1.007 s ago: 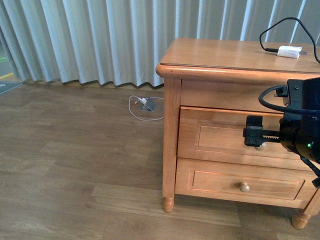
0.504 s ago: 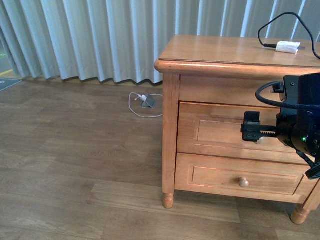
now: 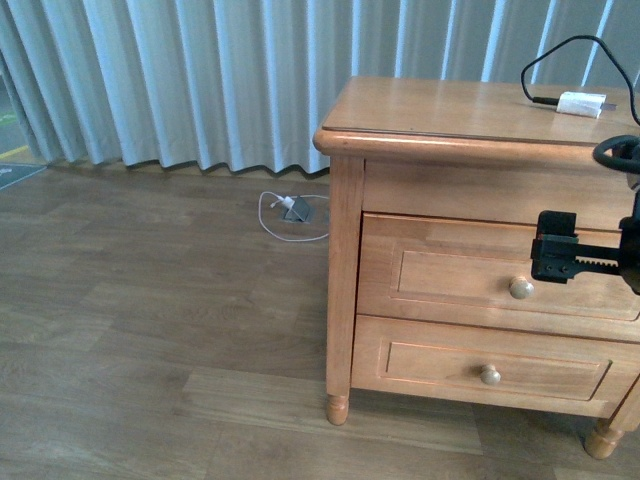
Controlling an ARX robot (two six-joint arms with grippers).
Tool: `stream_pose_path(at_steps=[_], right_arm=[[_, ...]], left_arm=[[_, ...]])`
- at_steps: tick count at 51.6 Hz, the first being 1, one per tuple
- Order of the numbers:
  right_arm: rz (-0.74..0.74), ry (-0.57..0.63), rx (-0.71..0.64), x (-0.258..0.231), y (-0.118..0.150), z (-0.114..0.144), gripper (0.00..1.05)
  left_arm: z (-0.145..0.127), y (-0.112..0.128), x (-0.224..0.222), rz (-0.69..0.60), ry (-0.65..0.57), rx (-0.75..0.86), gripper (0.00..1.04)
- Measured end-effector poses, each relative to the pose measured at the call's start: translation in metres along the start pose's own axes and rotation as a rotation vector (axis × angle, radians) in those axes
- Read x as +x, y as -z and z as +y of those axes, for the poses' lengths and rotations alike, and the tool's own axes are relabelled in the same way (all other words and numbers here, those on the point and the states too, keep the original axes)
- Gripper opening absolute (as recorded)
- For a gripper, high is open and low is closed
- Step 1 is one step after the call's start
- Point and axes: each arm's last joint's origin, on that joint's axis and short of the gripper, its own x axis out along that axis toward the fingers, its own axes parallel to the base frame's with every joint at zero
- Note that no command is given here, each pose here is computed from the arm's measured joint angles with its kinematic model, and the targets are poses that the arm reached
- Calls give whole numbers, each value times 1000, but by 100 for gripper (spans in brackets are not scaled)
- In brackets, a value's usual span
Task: Place pink marker in drawer with both arms
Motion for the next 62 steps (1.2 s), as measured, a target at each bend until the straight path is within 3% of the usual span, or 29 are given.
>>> stream_pose_path(at_steps=[20, 30, 43, 51, 62], right_arm=[[25, -145, 91, -144, -24, -40, 96], [-71, -193, 72, -213, -31, -49, 96], [-131, -179, 42, -227, -33, -50, 96], [-394, -147, -42, -230, -14, -44, 69], [-394, -139, -61, -232, 14, -47, 30]], left_arm=[[0, 0, 0, 0, 0, 0, 99], [0, 0, 0, 0, 0, 0, 99], [0, 0, 0, 0, 0, 0, 99], [0, 0, 0, 0, 0, 0, 99], [0, 0, 0, 0, 0, 0, 99]])
